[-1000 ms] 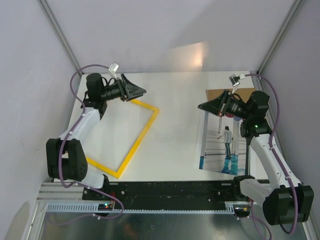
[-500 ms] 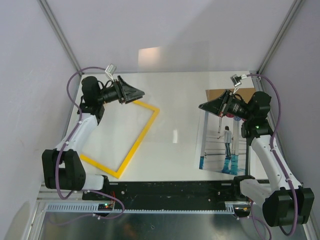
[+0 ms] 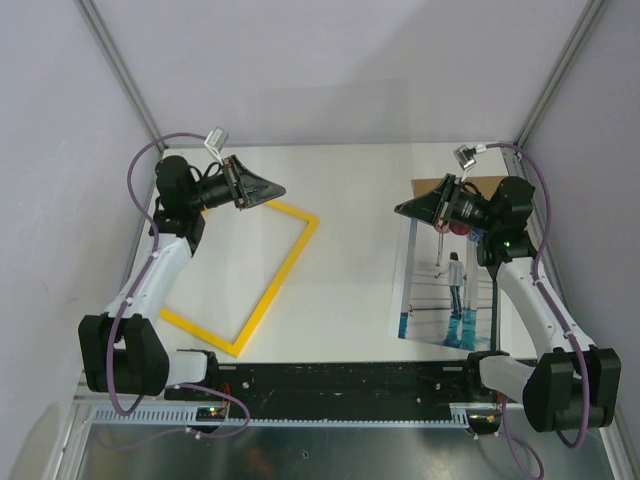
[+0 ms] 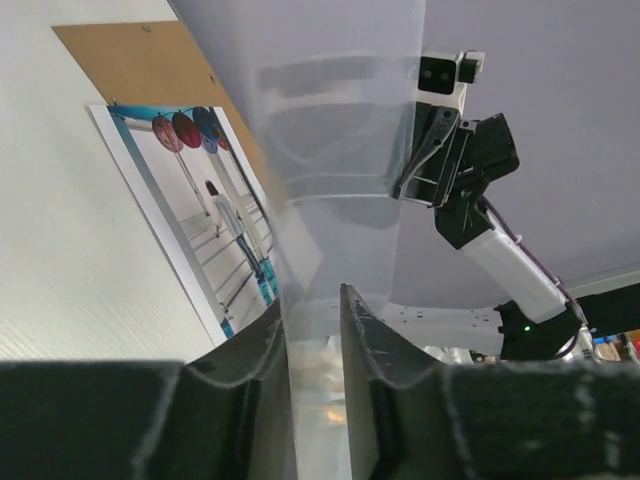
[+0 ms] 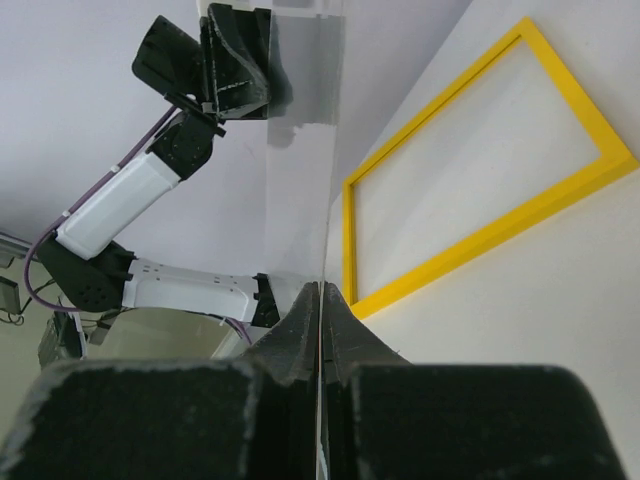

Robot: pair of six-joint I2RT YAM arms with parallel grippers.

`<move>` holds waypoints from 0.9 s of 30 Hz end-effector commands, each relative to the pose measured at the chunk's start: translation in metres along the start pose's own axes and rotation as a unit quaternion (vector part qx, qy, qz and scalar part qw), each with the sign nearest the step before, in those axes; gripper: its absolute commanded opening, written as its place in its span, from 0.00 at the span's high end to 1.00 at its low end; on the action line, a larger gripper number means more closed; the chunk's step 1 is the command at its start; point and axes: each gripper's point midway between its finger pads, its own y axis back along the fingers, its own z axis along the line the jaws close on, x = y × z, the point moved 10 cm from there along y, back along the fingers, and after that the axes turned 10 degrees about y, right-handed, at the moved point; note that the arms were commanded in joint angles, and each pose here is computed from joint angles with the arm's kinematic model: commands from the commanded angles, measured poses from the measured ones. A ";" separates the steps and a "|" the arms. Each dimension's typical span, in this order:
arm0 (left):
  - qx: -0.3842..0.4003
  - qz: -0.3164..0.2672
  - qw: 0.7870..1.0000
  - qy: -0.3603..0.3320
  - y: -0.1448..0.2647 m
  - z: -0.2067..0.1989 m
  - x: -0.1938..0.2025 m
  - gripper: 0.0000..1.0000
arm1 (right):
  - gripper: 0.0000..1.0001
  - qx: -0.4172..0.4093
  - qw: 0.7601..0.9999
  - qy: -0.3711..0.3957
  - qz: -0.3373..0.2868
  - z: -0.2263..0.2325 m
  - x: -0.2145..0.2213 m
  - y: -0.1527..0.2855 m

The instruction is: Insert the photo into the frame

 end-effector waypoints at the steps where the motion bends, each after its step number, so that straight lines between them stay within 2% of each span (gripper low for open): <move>1: 0.022 0.010 0.999 -0.023 0.006 -0.013 0.005 0.79 | 1.00 -0.036 0.998 0.050 -0.019 0.015 -0.018 -0.001; 4: 0.025 0.012 0.999 -0.025 0.006 -0.016 0.005 0.95 | 0.98 -0.048 0.998 0.047 -0.021 0.017 -0.019 -0.001; 6: 0.028 0.012 0.999 -0.027 0.007 -0.018 0.005 0.99 | 0.93 -0.057 0.997 0.046 -0.024 0.019 -0.020 -0.001; 14: 0.047 0.015 0.998 -0.049 0.011 -0.034 0.008 1.00 | 0.66 -0.117 0.991 0.044 -0.042 0.033 -0.031 -0.002; 27: 0.073 0.027 0.994 -0.073 0.015 -0.049 0.014 1.00 | 0.54 -0.135 0.989 0.030 -0.047 0.027 -0.032 -0.011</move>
